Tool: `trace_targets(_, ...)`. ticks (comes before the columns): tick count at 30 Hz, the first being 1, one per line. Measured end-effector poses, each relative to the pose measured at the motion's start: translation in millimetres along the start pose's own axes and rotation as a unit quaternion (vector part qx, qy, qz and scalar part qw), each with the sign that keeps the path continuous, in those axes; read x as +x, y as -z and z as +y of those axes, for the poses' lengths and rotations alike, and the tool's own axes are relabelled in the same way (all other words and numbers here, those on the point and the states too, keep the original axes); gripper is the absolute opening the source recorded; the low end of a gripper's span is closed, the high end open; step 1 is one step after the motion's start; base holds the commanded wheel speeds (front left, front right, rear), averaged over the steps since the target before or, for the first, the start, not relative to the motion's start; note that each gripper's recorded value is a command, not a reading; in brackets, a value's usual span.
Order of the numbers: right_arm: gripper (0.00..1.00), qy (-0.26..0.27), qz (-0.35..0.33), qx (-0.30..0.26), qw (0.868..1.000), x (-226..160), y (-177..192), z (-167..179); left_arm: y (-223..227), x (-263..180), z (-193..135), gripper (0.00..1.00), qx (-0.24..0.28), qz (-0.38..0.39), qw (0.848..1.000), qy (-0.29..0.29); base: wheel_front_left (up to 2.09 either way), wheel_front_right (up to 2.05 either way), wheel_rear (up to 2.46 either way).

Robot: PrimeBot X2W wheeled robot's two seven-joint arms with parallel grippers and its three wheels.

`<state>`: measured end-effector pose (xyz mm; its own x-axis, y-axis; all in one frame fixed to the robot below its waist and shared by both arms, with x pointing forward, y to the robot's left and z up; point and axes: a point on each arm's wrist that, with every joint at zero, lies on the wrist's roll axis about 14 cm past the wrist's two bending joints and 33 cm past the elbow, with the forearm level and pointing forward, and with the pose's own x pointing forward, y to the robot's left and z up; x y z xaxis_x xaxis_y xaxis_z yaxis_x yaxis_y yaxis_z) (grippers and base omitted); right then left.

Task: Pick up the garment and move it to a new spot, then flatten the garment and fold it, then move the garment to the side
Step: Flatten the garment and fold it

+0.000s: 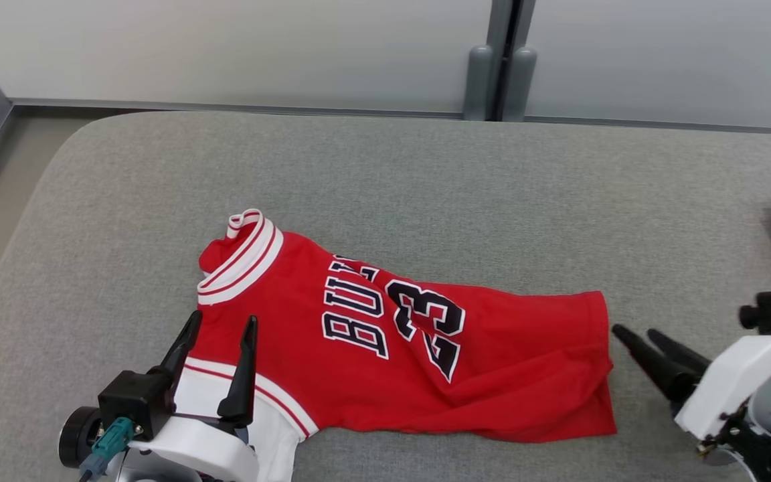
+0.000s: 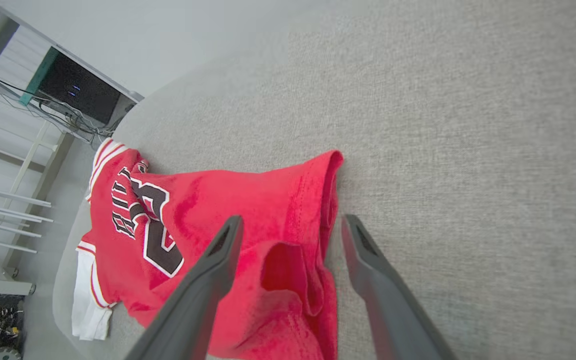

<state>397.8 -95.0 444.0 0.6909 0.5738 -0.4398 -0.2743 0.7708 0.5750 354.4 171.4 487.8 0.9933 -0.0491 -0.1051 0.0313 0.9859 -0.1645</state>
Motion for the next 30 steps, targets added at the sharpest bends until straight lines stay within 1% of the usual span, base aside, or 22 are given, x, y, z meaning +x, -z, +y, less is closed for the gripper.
trace_targets(4, 1.00, 0.027, -0.081, 0.016, 0.996, -23.8, -23.9, -18.7, -6.7, 3.7, -4.1, 1.00, -0.010, -0.010, 1.000, 0.003, 0.00, 0.00, 0.00)
trace_targets(5, 1.00, 0.047, -0.115, 0.008, 0.992, -39.8, -31.2, -30.0, -11.4, 3.8, -4.2, 1.00, -0.015, -0.018, 1.000, 0.000, 0.00, 0.00, 0.00)
trace_targets(8, 1.00, 0.053, -0.146, 0.006, 0.988, -56.3, -29.4, -30.2, -15.1, 2.9, -9.6, 1.00, -0.023, -0.025, 0.999, 0.003, 0.00, 0.00, 0.00)
trace_targets(10, 1.00, 0.054, -0.153, 0.009, 0.987, -64.9, -22.3, -29.1, -13.6, 1.7, -15.7, 1.00, -0.023, -0.024, 0.999, 0.015, 0.00, 0.00, 0.00)
trace_targets(13, 1.00, 0.053, -0.139, 0.015, 0.989, -69.7, -2.6, -26.5, -12.2, 2.6, -25.5, 1.00, -0.025, -0.023, 0.999, 0.030, 0.00, 0.00, 0.00)
trace_targets(15, 1.00, 0.051, -0.133, 0.016, 0.990, -69.0, 3.5, -24.7, -12.3, 3.3, -26.5, 1.00, -0.025, -0.024, 0.999, 0.032, 0.00, 0.00, 0.00)
trace_targets(17, 1.00, 0.049, -0.115, 0.006, 0.992, -65.1, 14.2, -22.3, -11.9, 4.6, -27.5, 1.00, -0.024, -0.024, 0.999, 0.034, 0.00, 0.00, 0.00)
trace_targets(21, 1.00, 0.043, -0.071, -0.022, 0.996, -47.4, 31.9, -18.1, -8.5, 6.8, -28.4, 1.00, -0.023, -0.020, 0.999, 0.037, 0.00, 0.00, 0.00)
trace_targets(25, 1.00, 0.037, -0.025, -0.043, 0.998, -28.4, 47.2, -16.6, -5.1, 6.5, -23.0, 1.00, -0.022, -0.016, 0.999, 0.029, 0.00, 0.00, 0.00)
trace_targets(30, 1.00, 0.025, 0.008, -0.046, 0.999, -13.9, 62.5, -9.4, -1.7, 1.0, -15.1, 1.00, -0.021, -0.012, 1.000, 0.016, 0.00, 0.00, 0.00)
